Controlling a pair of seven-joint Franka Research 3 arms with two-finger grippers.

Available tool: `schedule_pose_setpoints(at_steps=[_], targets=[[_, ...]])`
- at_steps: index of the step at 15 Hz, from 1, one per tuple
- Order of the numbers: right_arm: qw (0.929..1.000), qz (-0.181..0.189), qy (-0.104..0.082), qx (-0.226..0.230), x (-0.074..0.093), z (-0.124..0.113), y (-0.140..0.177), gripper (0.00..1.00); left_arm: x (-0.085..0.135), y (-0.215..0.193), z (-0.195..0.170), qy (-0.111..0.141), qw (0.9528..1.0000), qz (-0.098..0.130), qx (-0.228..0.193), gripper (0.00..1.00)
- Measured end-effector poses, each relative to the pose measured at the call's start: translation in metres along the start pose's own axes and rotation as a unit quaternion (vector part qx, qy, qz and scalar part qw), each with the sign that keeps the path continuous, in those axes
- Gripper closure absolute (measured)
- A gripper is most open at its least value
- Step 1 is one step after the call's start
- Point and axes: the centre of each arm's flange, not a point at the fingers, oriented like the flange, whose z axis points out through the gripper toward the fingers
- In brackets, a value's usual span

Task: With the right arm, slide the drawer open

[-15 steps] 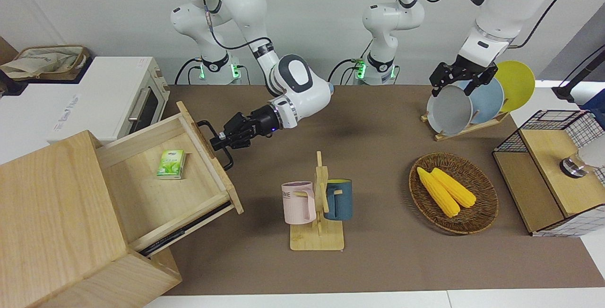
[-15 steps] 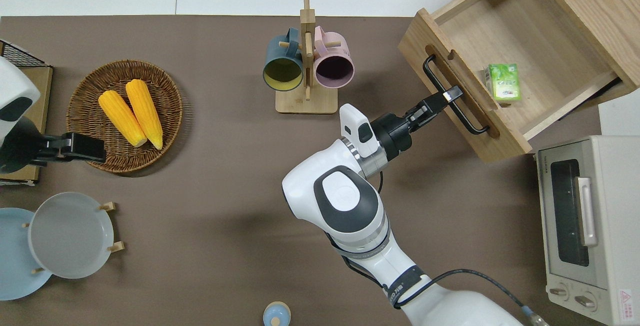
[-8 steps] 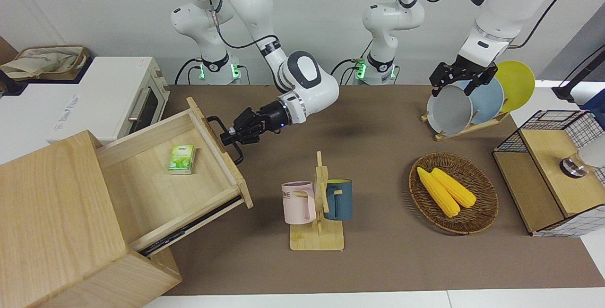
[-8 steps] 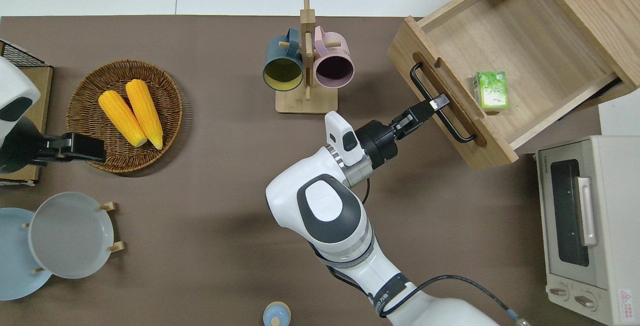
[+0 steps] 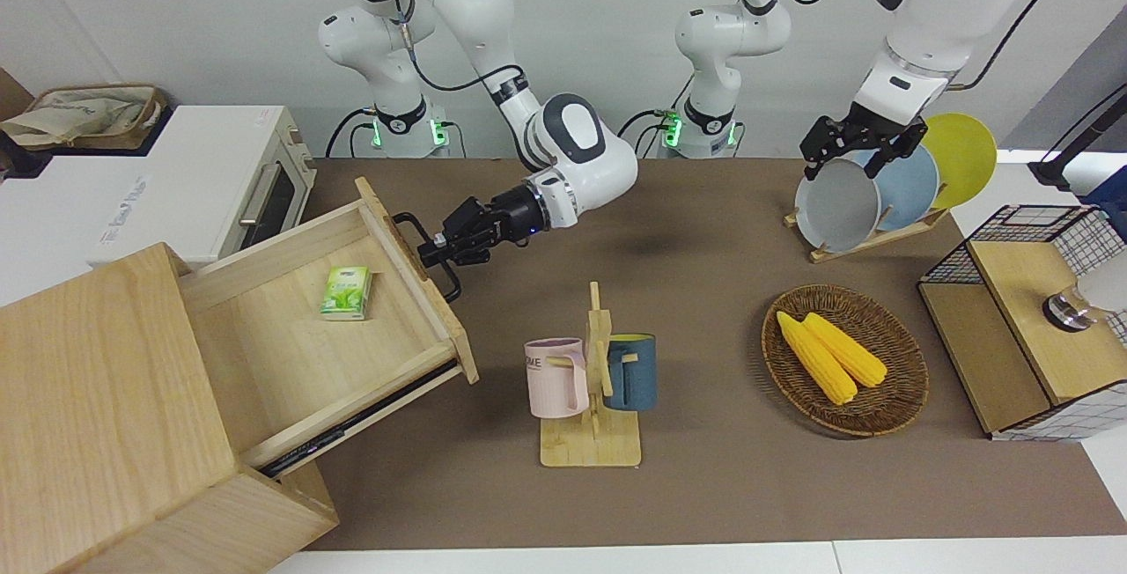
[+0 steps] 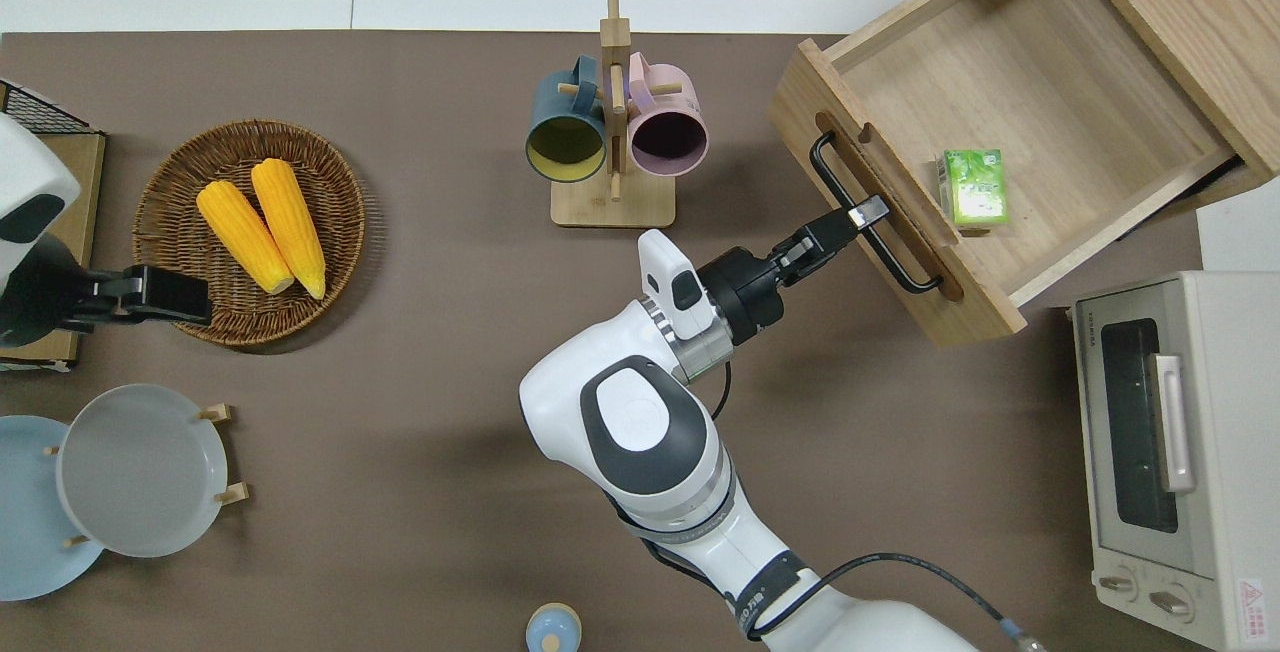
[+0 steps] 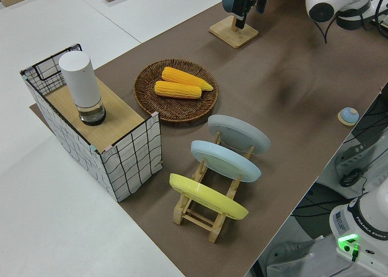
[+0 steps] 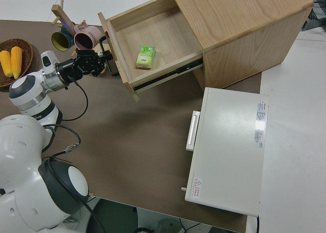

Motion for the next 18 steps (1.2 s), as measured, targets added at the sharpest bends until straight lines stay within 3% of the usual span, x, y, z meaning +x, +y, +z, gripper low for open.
schedule_pose_setpoints(at_steps=[18], targets=[[1.0, 0.001, -0.003, -0.003, 0.0, -0.0065, -0.0019, 0.8, 0.0, 0.0, 0.0, 0.0, 1.0, 0.0, 0.0, 0.01]])
